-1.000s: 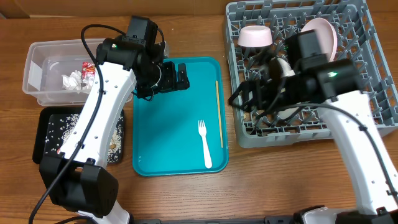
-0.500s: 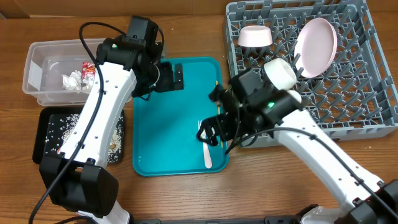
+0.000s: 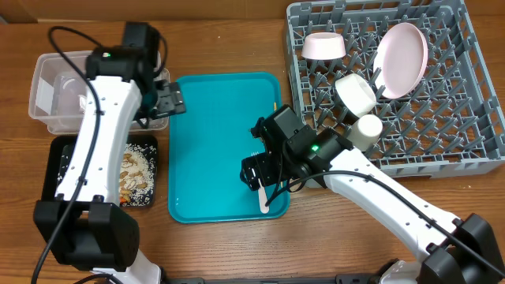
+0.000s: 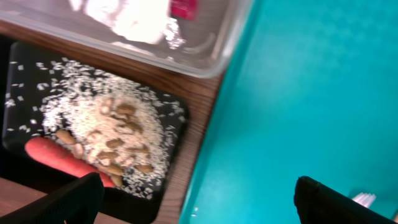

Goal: Sort waste into correct bins and load items into the dishwasher
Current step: 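Move right gripper over the white plastic fork on the tray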

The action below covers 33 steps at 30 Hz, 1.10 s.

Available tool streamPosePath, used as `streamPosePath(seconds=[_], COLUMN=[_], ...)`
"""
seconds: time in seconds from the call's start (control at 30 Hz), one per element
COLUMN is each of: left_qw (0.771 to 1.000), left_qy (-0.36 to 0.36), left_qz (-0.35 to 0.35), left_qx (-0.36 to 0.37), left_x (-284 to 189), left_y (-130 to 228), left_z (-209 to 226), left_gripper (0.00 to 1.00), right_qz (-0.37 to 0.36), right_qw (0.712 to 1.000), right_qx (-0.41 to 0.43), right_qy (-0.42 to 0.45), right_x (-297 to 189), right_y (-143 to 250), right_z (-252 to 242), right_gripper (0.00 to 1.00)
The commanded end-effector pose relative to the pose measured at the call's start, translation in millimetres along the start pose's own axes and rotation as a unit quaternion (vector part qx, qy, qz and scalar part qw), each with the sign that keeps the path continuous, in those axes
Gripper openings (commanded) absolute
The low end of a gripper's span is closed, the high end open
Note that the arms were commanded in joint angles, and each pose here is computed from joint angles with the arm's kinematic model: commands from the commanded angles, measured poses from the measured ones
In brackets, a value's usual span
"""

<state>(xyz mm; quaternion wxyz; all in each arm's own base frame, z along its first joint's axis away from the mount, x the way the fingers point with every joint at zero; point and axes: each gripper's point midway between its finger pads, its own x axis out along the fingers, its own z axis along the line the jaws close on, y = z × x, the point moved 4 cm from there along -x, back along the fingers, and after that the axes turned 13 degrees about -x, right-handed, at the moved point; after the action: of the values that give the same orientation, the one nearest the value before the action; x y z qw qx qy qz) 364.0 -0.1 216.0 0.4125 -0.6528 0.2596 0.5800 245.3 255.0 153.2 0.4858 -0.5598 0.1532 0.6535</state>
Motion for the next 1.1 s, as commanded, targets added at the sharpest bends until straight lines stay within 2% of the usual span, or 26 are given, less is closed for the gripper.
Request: streamPosePath(seconds=[0.0,0.13,0.43,0.8,1.03,1.07], left_qw=[0.999,0.999,0.999,0.999,0.999,0.999], left_qy=[0.002,0.002,0.002,0.002,0.002,0.002], left_qz=[-0.028,-0.028,-0.028,-0.028,-0.028,-0.028], left_qx=[-0.018,-0.018,-0.018,-0.018,-0.018,-0.018], left_x=[-16,-16,-16,-16,-16,-16], left_y=[-9,-9,-9,-9,-9,-9], left_z=[9,9,9,9,9,9], left_gripper=[1.0,1.0,1.0,1.0,1.0,1.0], right_qz=[-0.005,0.007,0.051,0.05,0.05,0.05], right_qw=[0.999,0.999,0.997,0.996,0.995,0.994], right_qx=[0.019,0.022,0.023,0.036,0.036,0.038], right_qy=[0.031,0.034,0.058,0.066,0.074,0.085], right_x=[7,18,52,52,52,51], right_y=[-3,-2,9,8,8,8], right_z=[-8,-12,-22,-24,-27,-30], right_gripper=[0.86,0.73,0.72,0.64,0.66,0.69])
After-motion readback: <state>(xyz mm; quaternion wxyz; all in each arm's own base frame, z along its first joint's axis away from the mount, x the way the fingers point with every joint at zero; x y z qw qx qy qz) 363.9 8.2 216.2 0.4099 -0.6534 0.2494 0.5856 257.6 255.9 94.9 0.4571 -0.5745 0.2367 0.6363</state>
